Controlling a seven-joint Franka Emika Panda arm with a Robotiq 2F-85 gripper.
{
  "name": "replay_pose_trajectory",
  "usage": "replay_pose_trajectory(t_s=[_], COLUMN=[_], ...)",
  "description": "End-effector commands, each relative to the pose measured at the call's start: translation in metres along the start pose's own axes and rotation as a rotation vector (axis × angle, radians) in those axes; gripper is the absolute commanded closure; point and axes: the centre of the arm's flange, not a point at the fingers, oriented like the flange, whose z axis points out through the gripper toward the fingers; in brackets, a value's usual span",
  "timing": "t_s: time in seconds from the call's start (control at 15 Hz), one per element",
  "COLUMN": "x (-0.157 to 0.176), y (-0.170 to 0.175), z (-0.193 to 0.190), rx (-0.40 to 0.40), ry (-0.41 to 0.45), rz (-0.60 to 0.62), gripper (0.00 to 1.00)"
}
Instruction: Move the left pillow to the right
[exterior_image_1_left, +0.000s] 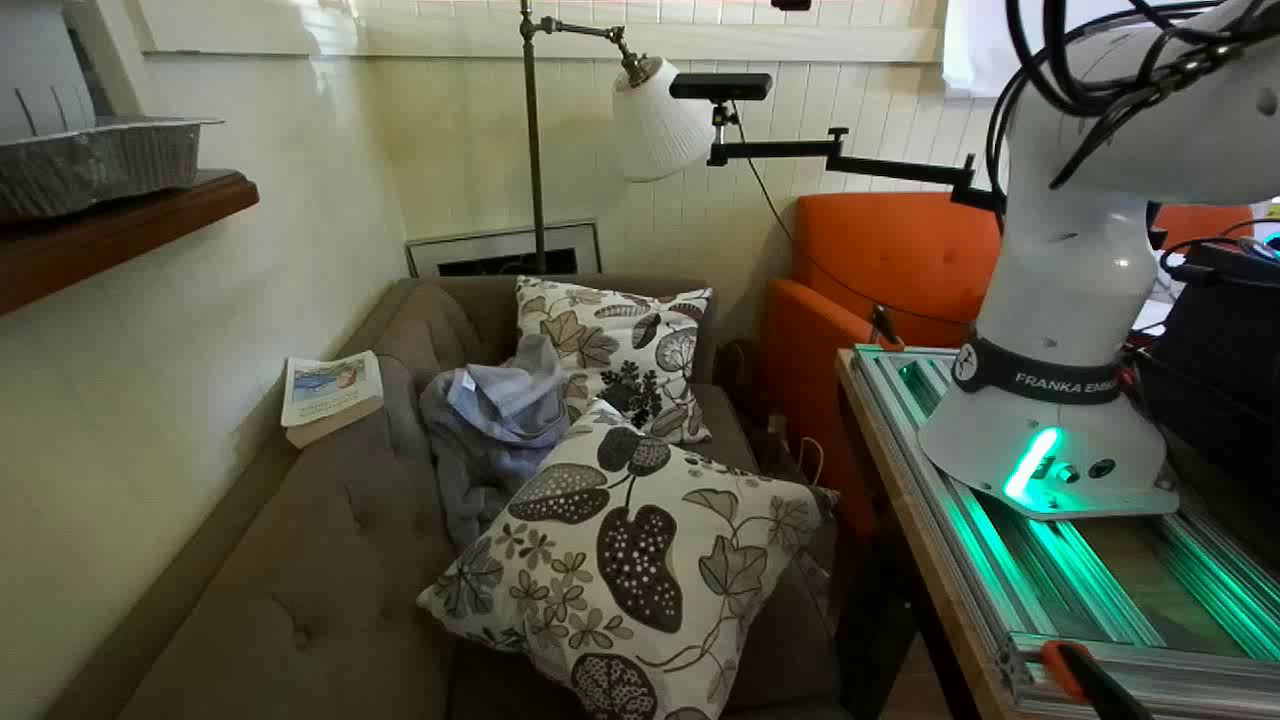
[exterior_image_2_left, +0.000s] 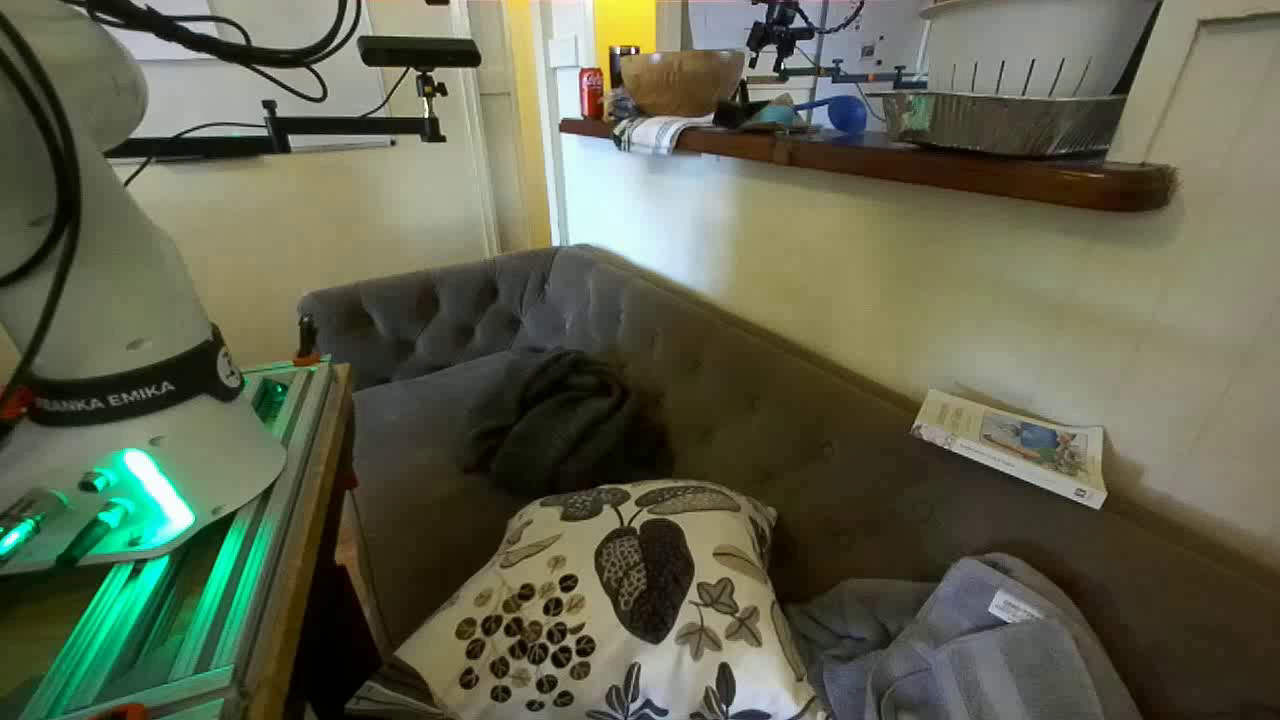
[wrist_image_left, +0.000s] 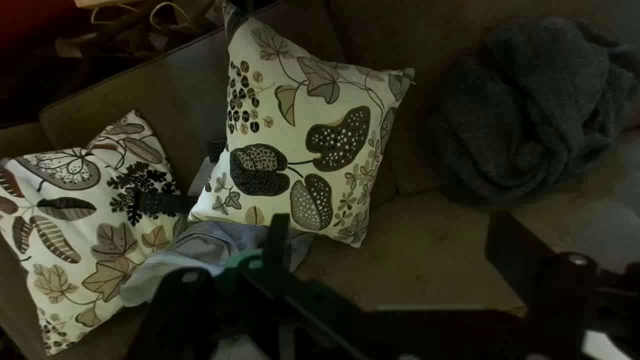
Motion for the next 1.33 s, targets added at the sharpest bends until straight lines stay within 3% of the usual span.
replay_pose_trajectory(t_s=[0.0,0.27,0.33,0.6,1.0,1.13,1.2,1.27], x=[0.000,0.000,0.015,0.062,0.102,0.114,0.085,0.088], y=[0.000,0.000,0.009,0.072,0.178,0.206,0.188,0.199], z=[0.000,0.000,0.011,0.074,0.198,0.236,0.201,0.218], rx=[0.000,0.000,0.008,0.078,0.258,0.335,0.258,0.279], ry=[0.000,0.000,0.012,0.007,-0.036,-0.093,-0.044,-0.066], rz=[0.000,0.000,0.058,0.284,0.584,0.644,0.609,0.633], gripper=[0.00,0.00,0.00,0.00,0.00,0.00,0.00,0.00])
